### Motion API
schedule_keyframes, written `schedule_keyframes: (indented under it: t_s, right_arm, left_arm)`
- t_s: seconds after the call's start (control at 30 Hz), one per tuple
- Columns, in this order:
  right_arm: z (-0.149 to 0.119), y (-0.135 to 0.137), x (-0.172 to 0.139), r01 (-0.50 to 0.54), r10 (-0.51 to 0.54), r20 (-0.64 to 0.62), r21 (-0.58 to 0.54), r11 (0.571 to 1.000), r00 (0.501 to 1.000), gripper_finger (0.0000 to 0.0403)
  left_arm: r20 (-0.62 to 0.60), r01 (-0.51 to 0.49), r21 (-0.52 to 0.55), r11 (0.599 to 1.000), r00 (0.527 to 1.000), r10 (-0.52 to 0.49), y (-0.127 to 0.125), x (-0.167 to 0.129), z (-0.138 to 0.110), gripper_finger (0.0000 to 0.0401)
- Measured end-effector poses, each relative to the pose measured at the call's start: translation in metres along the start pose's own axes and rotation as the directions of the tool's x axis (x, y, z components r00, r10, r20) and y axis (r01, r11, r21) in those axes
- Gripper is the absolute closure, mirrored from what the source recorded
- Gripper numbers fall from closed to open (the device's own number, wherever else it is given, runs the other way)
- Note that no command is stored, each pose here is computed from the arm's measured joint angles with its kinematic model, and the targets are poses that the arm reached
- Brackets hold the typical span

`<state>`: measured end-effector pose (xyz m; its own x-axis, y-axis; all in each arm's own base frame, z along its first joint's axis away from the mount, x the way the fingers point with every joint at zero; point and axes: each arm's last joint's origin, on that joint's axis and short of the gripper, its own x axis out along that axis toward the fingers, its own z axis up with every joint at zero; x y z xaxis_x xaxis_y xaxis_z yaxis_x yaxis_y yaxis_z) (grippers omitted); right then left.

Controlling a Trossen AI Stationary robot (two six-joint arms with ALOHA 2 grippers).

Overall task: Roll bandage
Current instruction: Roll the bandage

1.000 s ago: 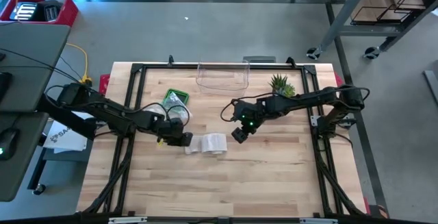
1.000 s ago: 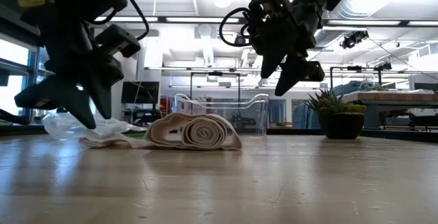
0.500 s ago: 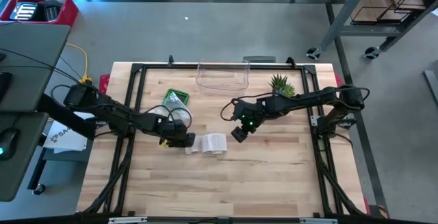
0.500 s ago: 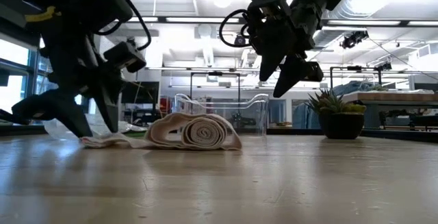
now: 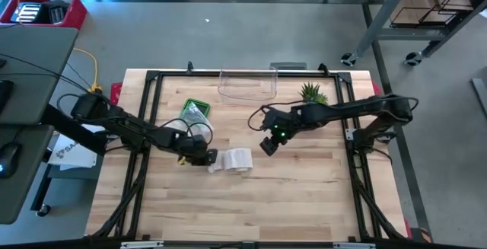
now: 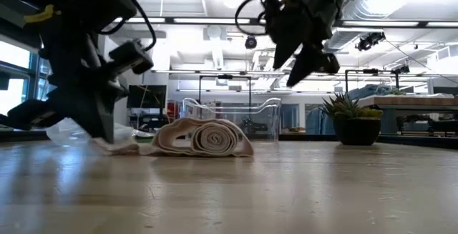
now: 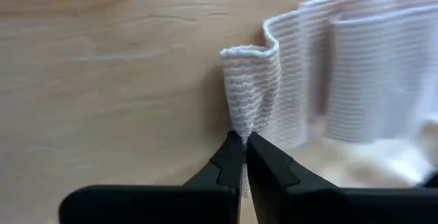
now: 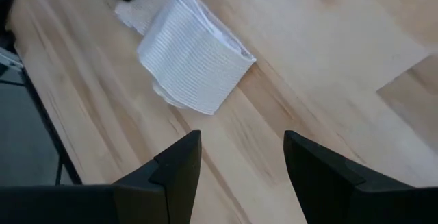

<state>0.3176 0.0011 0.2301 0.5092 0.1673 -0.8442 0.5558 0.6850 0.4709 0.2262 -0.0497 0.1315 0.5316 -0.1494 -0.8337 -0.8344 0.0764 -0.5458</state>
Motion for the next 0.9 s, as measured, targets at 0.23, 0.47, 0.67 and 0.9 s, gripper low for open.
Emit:
schedule_keyframes:
  t_s: [0.23, 0.47, 0.67, 0.9]
  right_arm:
    - [-0.003, -0.001, -0.014, 0.014, -0.013, 0.012, -0.023, 1.000, 1.000, 0.0203]
    - [-0.003, -0.001, -0.015, 0.037, -0.037, 0.035, -0.003, 0.999, 0.999, 0.0203]
    - [-0.003, -0.001, -0.013, 0.032, -0.033, 0.026, 0.047, 0.998, 0.999, 0.0203]
    - [-0.037, -0.024, 0.019, 0.127, -0.112, -0.111, 0.142, 0.982, 0.987, 0.0271]
  left_arm:
    - [0.026, 0.194, 0.016, 0.981, 0.981, -0.194, -0.025, -0.011, 0.000, 0.0399]
    - [0.082, 0.264, 0.104, 0.959, 0.959, -0.273, -0.055, -0.021, 0.003, 0.0400]
    - [0.108, 0.254, 0.139, 0.957, 0.957, -0.269, -0.065, -0.016, 0.012, 0.0400]
    - [0.081, 0.253, 0.163, 0.954, 0.960, -0.268, -0.077, 0.006, 0.019, 0.0401]
